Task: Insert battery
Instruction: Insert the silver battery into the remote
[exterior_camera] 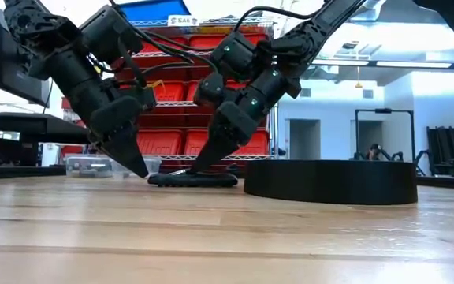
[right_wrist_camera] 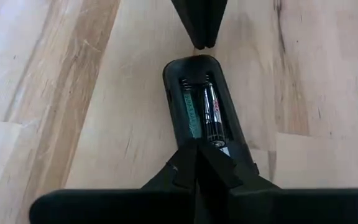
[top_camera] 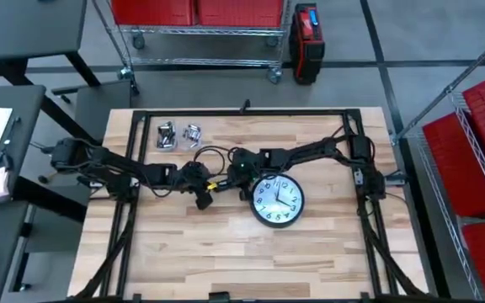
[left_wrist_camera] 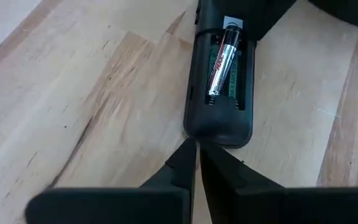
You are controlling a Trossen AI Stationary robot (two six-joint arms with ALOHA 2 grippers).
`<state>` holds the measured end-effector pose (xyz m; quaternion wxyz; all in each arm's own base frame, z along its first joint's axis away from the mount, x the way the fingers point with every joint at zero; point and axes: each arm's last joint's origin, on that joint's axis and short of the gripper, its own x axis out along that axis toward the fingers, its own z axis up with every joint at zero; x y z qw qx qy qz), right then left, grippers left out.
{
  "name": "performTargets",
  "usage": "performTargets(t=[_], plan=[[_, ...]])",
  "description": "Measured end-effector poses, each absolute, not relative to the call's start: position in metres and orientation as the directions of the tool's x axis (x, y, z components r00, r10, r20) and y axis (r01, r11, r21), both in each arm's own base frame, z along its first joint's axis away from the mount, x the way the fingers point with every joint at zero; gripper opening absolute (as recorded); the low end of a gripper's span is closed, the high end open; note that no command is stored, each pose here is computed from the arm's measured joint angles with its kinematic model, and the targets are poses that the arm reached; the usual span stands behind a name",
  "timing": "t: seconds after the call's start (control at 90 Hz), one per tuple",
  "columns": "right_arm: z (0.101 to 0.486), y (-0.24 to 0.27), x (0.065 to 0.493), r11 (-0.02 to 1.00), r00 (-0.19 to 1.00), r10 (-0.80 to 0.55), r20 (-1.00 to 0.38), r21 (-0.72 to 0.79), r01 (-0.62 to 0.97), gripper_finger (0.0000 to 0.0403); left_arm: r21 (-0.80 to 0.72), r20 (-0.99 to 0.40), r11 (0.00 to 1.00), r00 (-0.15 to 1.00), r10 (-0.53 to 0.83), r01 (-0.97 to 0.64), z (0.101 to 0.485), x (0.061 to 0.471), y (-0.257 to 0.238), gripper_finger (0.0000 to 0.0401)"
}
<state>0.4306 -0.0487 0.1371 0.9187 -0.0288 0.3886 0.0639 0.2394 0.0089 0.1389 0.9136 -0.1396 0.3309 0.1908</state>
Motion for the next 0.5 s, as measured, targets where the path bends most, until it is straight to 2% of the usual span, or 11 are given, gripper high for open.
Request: performTargets(t=[0.5], plan=[[0.1407,-0.0529,0.4339,0.987,0.728,0.073,-0.681,-0.054,-0.15,0.0,-0.135,-0.656,0.886,0.71,0.256,-0.444,0.1391,0.2395,0.0089,0.0004]])
